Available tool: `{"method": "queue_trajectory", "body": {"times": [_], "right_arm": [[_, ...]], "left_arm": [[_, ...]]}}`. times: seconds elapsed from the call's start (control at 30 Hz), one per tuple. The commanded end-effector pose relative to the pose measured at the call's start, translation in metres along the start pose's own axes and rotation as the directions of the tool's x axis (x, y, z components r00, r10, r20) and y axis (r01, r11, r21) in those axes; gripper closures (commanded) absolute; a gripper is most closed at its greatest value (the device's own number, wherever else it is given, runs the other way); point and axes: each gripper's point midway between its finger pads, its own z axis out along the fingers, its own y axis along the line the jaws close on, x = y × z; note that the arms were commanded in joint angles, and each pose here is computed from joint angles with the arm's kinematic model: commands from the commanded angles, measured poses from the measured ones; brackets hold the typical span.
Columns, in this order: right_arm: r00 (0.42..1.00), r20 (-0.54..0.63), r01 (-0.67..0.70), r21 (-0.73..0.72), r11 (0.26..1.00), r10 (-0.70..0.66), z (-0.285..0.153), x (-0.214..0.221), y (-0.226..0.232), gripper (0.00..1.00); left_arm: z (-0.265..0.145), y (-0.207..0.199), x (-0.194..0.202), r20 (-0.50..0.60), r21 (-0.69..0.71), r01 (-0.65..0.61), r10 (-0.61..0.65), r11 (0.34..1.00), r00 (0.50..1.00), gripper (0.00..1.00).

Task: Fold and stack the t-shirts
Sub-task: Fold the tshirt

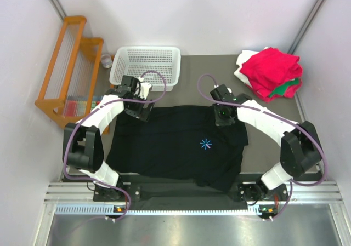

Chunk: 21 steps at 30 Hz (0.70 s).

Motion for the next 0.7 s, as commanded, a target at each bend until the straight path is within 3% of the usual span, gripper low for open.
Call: {"method": "queue_trajectory", "body": {"times": [0.0,0.07,0.17,0.67], "right_arm": [[1.0,-0.012,0.014,0.014,1.0,-0.014,-0.005,0.017,-0.006,0.86],[1.0,-0.025,0.018,0.025,1.0,-0.017,-0.002,0.024,-0.009,0.73],[0.999,-0.033,0.016,0.048,0.999,-0.015,0.0,0.031,-0.016,0.66],[0.995,-0.103,0.015,0.101,0.995,-0.004,0.022,0.063,-0.034,0.68]], "left_arm": [[-0.012,0.0,-0.01,0.048,-0.004,-0.01,0.01,1.0,0.999,0.01],[-0.013,-0.001,-0.011,0.05,0.001,-0.008,0.008,1.0,0.999,0.01],[-0.014,-0.001,-0.012,0.052,0.0,-0.007,0.007,1.0,0.999,0.01],[-0.013,0.0,-0.013,0.051,-0.003,-0.005,0.006,1.0,0.999,0.01]]}}
